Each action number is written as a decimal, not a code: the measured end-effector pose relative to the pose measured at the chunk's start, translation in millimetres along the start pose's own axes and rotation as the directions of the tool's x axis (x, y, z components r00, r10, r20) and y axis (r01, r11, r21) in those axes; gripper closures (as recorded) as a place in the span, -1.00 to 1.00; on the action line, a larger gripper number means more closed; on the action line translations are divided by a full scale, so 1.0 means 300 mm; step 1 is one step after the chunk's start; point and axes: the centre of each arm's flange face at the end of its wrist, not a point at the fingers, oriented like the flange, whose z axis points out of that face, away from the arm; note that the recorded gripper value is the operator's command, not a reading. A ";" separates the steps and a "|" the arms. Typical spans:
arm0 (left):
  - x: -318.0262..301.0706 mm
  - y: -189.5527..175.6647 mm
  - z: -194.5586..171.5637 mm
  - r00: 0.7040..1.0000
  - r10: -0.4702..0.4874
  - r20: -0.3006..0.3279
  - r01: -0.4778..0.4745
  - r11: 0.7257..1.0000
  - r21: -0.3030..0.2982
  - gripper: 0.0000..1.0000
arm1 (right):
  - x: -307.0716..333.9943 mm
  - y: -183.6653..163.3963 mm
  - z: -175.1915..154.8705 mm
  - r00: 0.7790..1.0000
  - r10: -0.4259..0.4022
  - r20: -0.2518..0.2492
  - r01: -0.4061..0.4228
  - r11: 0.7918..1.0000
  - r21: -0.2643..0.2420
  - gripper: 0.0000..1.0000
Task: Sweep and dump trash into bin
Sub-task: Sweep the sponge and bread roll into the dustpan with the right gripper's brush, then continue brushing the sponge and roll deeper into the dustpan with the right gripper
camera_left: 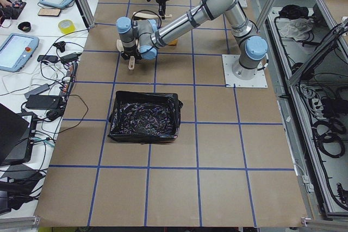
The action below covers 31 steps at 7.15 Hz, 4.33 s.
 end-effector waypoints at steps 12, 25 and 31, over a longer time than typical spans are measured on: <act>0.006 -0.051 -0.022 1.000 0.025 0.001 -0.025 0.997 -0.067 1.00 | -0.651 0.004 -0.092 0.922 0.331 0.199 -0.321 0.943 -0.082 1.00; 0.018 -0.053 -0.026 0.999 0.037 -0.001 -0.037 0.998 -0.058 1.00 | -0.714 0.304 -0.179 0.939 0.343 0.036 -0.338 0.936 -0.101 1.00; 0.017 -0.051 -0.017 0.999 0.032 -0.004 -0.032 0.998 -0.057 1.00 | -0.489 0.155 -0.156 0.980 0.024 -0.197 -0.020 0.999 0.025 1.00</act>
